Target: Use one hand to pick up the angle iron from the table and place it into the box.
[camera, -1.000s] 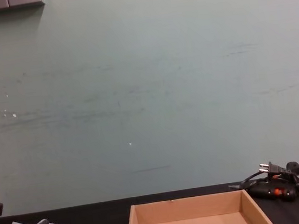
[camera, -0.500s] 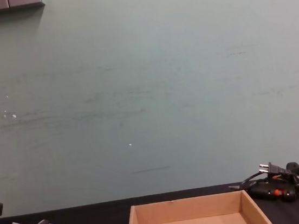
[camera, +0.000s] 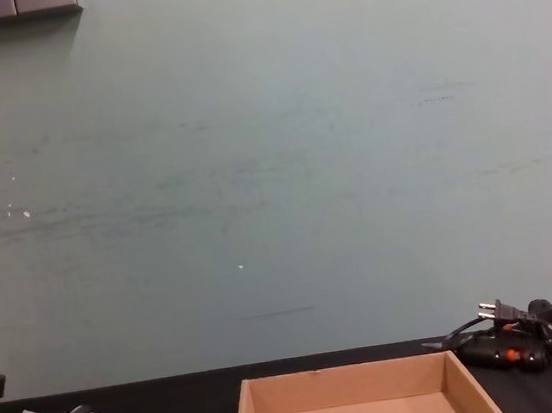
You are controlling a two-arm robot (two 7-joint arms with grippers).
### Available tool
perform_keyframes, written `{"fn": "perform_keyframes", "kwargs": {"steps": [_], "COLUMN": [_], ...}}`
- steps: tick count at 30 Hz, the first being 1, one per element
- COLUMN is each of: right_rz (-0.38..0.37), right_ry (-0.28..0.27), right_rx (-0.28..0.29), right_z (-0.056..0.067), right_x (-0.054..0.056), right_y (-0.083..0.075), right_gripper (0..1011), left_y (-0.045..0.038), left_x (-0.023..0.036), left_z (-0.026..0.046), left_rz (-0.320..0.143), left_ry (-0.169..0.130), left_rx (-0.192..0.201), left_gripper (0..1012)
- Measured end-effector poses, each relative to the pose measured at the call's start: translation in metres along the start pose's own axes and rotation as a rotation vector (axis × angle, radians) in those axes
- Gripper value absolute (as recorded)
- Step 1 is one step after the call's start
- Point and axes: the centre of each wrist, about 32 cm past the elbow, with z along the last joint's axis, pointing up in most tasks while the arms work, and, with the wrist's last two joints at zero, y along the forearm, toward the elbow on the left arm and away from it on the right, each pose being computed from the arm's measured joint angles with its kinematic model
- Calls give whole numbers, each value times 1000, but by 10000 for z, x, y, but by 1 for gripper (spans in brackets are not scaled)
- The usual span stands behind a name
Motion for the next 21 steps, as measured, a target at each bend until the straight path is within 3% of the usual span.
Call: {"fn": "perform_keyframes", "kwargs": {"steps": [7,21], "right_rz": [59,97], "right_ry": [-16,40], "right_rx": [-61,-96], "right_z": [19,-20], "right_x": [11,-51], "right_y": [-98,-114], "right_gripper": [1000,1000], "left_y": [0,0], "left_x": [0,0], "left_z": [0,0], "left_rz": [0,0], "left_ry": [0,0], "left_rx": [0,0], "left_gripper": [1005,1005]}}
